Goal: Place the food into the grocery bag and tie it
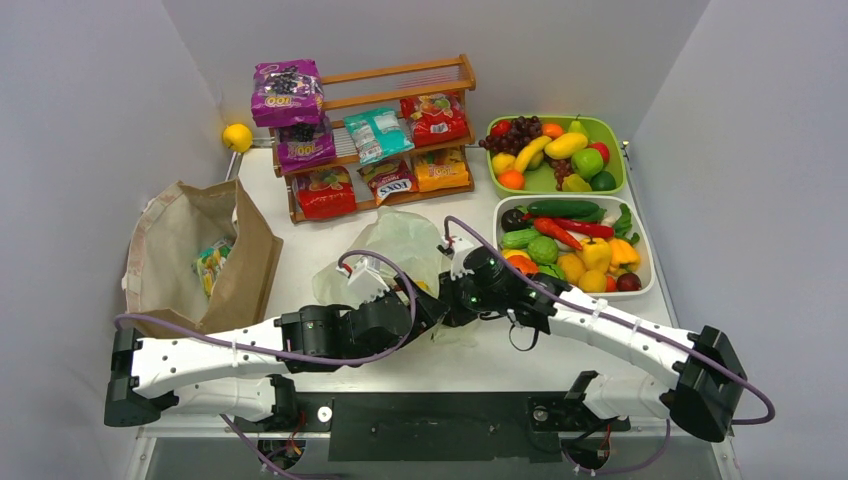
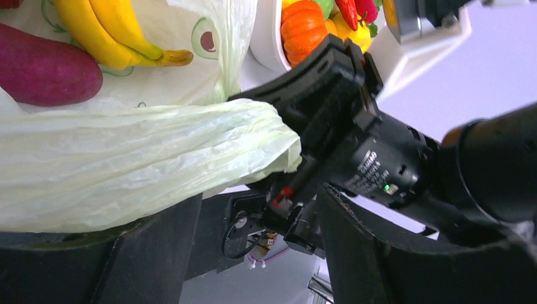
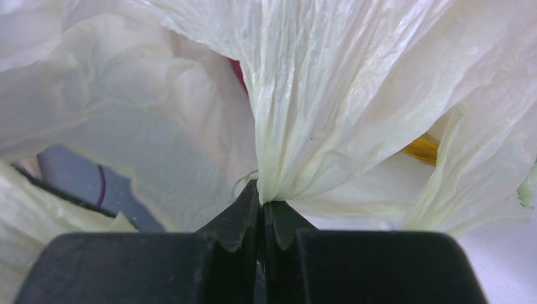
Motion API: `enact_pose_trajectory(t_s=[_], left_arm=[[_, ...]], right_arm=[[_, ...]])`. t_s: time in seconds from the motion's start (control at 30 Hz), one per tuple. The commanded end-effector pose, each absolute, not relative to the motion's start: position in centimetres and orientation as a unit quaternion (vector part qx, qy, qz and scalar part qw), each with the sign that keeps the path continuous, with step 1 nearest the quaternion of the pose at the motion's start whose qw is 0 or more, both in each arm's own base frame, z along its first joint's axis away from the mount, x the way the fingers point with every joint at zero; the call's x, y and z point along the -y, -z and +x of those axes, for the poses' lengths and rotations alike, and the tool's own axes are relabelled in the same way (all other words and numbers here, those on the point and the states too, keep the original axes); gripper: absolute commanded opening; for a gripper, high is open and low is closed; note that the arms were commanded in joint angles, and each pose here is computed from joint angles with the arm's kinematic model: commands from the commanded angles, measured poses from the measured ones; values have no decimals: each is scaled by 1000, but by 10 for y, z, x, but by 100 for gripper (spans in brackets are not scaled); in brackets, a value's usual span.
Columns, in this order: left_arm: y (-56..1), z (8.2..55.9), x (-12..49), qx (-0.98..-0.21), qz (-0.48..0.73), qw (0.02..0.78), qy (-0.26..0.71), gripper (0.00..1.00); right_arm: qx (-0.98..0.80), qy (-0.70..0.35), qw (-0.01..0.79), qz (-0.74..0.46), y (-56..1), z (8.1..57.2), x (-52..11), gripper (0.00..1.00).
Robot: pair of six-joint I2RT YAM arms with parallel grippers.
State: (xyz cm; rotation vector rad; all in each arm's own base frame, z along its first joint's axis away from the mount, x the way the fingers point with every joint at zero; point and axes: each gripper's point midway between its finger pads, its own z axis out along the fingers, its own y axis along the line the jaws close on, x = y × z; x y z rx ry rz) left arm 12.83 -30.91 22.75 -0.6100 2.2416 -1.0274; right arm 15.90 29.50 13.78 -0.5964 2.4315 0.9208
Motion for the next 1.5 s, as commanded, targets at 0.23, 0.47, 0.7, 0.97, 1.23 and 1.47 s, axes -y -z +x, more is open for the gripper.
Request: enact_pose_trajectory(t_s=[0.23,0.47,0.7,0.97,1.23,1.47], left_arm=[[-257,138,278,-814,-243,333,408,62],[-265,143,238,-784,-269,359,428,55],[-253,144,213,-781,-285,370,415,55],[-240,143,208,-781,-293,366,412,55],[-252,150,219,-770,-286,386,420,55],[-255,149,241,-772,-268,377,436,55]], right_arm=[[-808,-489,265,-193,-240,141,-333,0],[-782,-527,271,-194,-275,147,-354,0],[-787,-527,256,-193,-264,143,-358,0],[-794,-520,253,-190,-254,143,-355,0],[-791,-527,244,-192,-252,139,-359,0],[-789,-528,243,-197,-253,135,-359,0]])
